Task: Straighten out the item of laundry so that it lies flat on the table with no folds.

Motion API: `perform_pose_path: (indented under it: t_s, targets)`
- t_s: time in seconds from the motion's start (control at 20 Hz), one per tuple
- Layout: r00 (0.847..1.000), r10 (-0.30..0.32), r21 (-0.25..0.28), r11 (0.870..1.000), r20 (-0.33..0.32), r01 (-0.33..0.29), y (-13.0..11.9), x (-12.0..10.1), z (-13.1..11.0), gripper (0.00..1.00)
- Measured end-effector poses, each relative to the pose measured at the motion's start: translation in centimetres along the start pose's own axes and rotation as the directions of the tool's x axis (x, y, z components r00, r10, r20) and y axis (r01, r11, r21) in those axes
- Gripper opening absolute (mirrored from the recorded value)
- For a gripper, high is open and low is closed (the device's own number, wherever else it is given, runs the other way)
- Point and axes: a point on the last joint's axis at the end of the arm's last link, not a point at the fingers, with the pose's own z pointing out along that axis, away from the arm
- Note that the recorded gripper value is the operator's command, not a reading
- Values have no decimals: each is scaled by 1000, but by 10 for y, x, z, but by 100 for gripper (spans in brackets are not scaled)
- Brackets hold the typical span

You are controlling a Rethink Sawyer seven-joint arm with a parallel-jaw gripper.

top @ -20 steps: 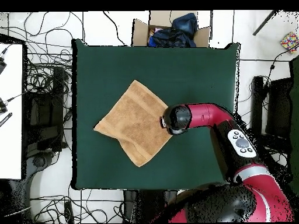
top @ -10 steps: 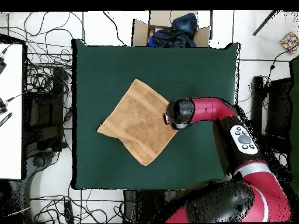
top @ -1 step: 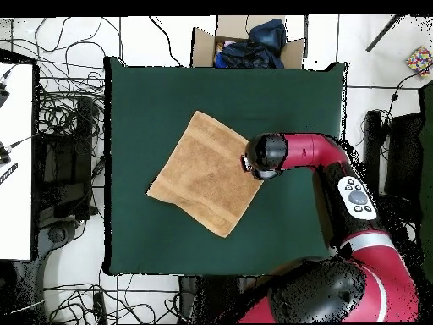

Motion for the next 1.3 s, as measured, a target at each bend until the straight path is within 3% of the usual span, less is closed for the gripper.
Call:
perform_pose_path:
  t_s: [0.7, 1.25, 1.3]
  targets:
    - [993, -115, -18, 993, -19, 114, -19, -27, -2, 0]
    - [993, -121, -17, 992, -12, 121, -22, -31, -3, 0]
    - [993, -121, -17, 993, -10, 121, -22, -32, -3, 100]
